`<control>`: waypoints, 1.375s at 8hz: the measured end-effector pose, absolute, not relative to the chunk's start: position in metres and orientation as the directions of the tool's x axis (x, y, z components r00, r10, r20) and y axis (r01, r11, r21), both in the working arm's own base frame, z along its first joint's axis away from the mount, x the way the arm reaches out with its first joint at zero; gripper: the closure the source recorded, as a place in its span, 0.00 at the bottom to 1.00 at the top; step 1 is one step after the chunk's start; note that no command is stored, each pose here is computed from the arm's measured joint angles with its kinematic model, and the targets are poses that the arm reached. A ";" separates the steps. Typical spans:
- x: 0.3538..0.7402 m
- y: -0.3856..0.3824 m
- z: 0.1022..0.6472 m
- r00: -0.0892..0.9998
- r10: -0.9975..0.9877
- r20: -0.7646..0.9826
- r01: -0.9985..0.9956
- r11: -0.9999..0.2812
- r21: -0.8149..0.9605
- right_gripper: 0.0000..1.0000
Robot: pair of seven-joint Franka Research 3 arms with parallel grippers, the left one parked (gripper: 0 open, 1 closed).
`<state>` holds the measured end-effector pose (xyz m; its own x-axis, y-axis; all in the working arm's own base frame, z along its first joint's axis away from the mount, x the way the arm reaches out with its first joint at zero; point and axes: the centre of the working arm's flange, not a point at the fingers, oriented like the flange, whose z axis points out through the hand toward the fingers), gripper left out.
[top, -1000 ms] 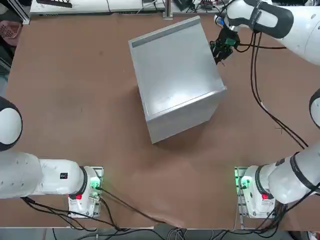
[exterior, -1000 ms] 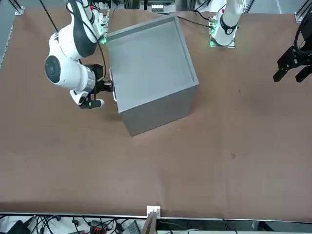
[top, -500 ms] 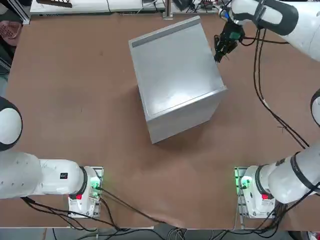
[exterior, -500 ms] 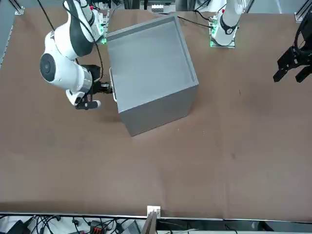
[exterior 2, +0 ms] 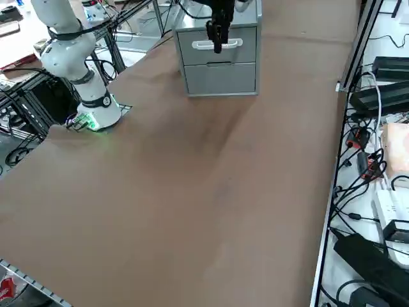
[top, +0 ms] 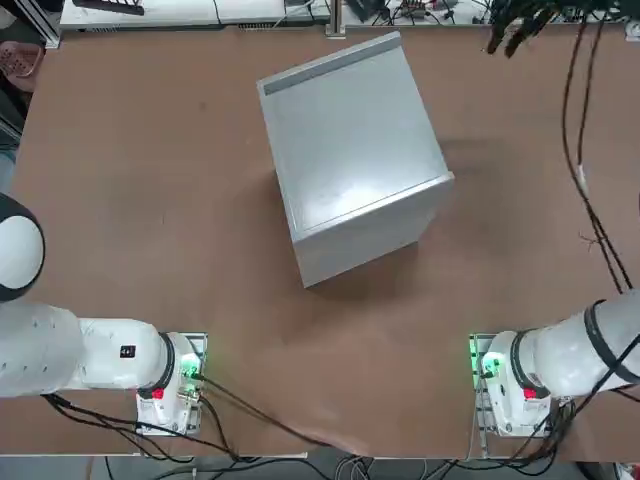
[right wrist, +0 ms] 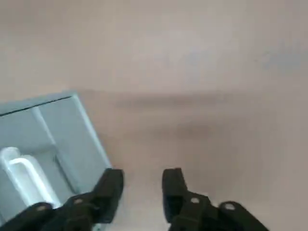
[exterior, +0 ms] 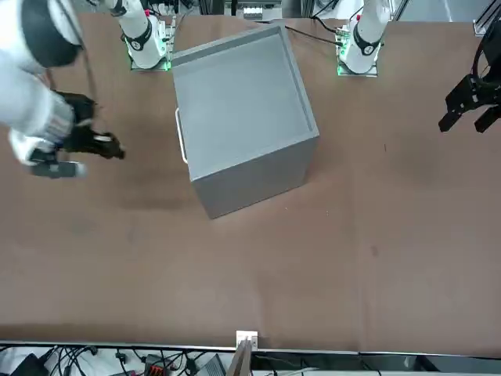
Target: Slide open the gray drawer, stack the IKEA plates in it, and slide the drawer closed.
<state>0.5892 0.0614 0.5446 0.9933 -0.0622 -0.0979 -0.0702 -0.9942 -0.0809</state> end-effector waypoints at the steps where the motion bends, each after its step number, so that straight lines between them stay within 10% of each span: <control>1: 0.587 0.046 0.549 0.994 -0.052 -0.096 -0.055 -0.998 -0.036 0.23; 3: 0.579 0.033 0.564 0.995 -0.038 -0.088 -0.039 -0.999 -0.002 0.00; 11: 0.530 0.020 0.627 0.998 -0.027 -0.057 -0.026 -1.000 0.004 0.00</control>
<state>0.5298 0.0202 0.6272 0.9980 -0.0266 -0.0566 -0.0264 -0.9996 0.0038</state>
